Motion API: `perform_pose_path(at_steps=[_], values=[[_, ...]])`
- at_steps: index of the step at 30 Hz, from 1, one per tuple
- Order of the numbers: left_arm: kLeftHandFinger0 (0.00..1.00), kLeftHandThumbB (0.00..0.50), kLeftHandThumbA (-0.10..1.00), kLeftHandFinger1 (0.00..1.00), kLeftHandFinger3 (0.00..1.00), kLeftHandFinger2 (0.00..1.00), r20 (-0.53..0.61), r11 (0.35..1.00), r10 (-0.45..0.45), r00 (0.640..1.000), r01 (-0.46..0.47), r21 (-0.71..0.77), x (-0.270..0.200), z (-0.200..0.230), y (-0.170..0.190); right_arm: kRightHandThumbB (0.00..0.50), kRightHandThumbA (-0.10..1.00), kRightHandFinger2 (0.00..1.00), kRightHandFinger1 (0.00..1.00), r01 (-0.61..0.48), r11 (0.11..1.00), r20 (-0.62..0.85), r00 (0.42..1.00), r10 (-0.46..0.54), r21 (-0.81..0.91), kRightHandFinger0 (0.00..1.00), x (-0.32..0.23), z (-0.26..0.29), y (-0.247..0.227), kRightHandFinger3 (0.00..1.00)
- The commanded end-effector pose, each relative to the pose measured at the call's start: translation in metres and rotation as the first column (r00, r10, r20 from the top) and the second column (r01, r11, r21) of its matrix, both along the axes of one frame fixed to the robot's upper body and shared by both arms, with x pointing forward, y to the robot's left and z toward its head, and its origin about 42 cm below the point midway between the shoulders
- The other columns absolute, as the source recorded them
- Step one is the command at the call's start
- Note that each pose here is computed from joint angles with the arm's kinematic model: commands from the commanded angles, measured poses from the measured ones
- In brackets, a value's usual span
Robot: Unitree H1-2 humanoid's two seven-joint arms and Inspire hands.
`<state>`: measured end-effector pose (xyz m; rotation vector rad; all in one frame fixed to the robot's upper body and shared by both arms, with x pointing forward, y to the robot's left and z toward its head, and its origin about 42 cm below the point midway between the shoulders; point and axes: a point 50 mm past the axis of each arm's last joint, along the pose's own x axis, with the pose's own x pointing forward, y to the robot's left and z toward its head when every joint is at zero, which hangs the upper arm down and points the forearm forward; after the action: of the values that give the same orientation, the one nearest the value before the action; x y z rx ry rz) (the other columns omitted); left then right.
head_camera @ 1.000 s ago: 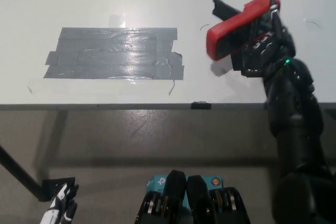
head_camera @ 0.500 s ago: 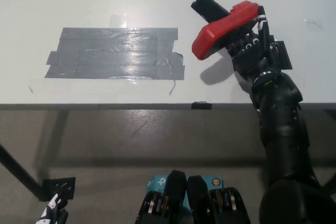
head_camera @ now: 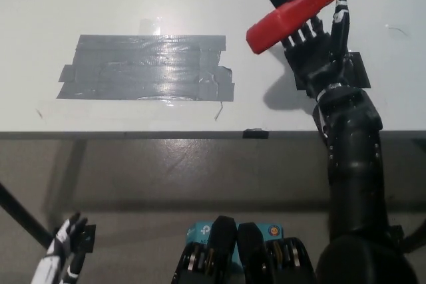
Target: The robot first picks the multimeter with right hand and then unfolds the black stand on the back of it using left hand
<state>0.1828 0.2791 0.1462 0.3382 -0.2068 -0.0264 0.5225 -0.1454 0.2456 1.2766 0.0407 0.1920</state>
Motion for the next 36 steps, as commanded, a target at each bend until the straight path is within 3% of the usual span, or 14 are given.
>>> perform_pose_path(at_steps=[1,4,6,9,11,15,18,20,22,24,27,30,32,36], values=[[1.00,0.108,0.89,1.00,1.00,1.00,0.218,0.998,-0.033,0.975,0.044,-0.047,0.006,0.059,-0.015,0.154,-0.10,0.79,0.40,-0.115,0.989,0.221,0.971,0.091,0.097,0.00,-0.021,0.044,0.029,1.00],[1.00,0.094,0.82,1.00,1.00,1.00,0.375,0.993,-0.083,0.923,0.106,-0.041,0.018,0.097,-0.034,0.154,-0.10,0.78,0.42,-0.131,0.987,0.245,0.964,0.104,0.096,0.00,-0.041,0.044,0.038,1.00],[1.00,0.083,0.79,1.00,1.00,1.00,0.412,0.993,-0.095,0.906,0.117,-0.030,0.019,0.109,-0.041,0.135,-0.10,0.77,0.43,-0.144,0.985,0.258,0.959,0.115,0.096,0.00,-0.047,0.043,0.041,1.00],[1.00,0.098,0.87,1.00,1.00,1.00,0.484,0.988,-0.142,0.864,0.155,0.012,0.020,0.134,-0.059,0.138,-0.10,0.75,0.45,-0.167,0.981,0.270,0.953,0.135,0.098,0.00,-0.059,0.038,0.046,0.97],[1.00,0.140,0.89,1.00,1.00,1.00,0.520,0.983,-0.166,0.838,0.180,0.025,0.018,0.151,-0.071,0.127,-0.10,0.74,0.45,-0.195,0.976,0.287,0.944,0.160,0.098,0.00,-0.066,0.033,0.050,0.90],[1.00,0.170,0.92,1.00,1.00,1.00,0.637,0.973,-0.218,0.740,0.213,0.085,0.015,0.188,-0.094,0.130,-0.10,0.73,0.44,-0.223,0.970,0.289,0.939,0.188,0.096,0.00,-0.083,0.023,0.059,0.86],[1.00,0.200,0.92,1.00,1.00,1.00,0.677,0.964,-0.253,0.691,0.240,0.115,0.014,0.203,-0.103,0.124,-0.10,0.74,0.45,-0.238,0.967,0.298,0.933,0.200,0.095,0.00,-0.090,0.022,0.062,0.86],[1.00,0.184,0.95,1.00,1.00,1.00,0.727,0.959,-0.274,0.630,0.234,0.158,0.013,0.212,-0.113,0.119,-0.10,0.74,0.45,-0.243,0.967,0.307,0.929,0.208,0.080,0.00,-0.098,0.019,0.063,0.84],[1.00,0.182,0.95,1.00,1.00,1.00,0.750,0.956,-0.281,0.599,0.241,0.166,0.013,0.216,-0.118,0.121,-0.10,0.74,0.44,-0.245,0.966,0.309,0.928,0.210,0.081,0.00,-0.102,0.018,0.063,0.84],[1.00,0.204,0.92,1.00,1.00,1.00,0.789,0.952,-0.291,0.542,0.249,0.180,0.011,0.225,-0.131,0.123,-0.10,0.78,0.45,-0.266,0.958,0.318,0.922,0.221,0.106,0.00,-0.110,0.012,0.064,0.83],[1.00,0.234,0.89,1.00,1.00,1.00,0.801,0.944,-0.310,0.511,0.262,0.199,0.011,0.232,-0.142,0.151,-0.10,0.74,0.41,-0.268,0.958,0.302,0.926,0.228,0.099,0.00,-0.117,0.005,0.061,0.83],[1.00,0.256,0.87,1.00,1.00,1.00,0.793,0.939,-0.325,0.515,0.272,0.209,0.011,0.235,-0.150,0.151,-0.10,0.68,0.35,-0.293,0.950,0.331,0.912,0.244,0.107,0.00,-0.123,0.000,0.058,0.80],[1.00,0.276,0.87,1.00,1.00,1.00,0.790,0.941,-0.330,0.518,0.252,0.228,0.011,0.236,-0.152,0.163,-0.10,0.71,0.33,-0.311,0.941,0.355,0.901,0.249,0.131,0.00,-0.130,-0.005,0.057,0.83],[1.00,0.230,0.92,1.00,1.00,1.00,0.782,0.941,-0.337,0.525,0.176,0.288,0.017,0.241,-0.151,0.164,-0.10,0.77,0.34,-0.295,0.949,0.337,0.909,0.243,0.111,0.00,-0.147,-0.005,0.055,0.85]])
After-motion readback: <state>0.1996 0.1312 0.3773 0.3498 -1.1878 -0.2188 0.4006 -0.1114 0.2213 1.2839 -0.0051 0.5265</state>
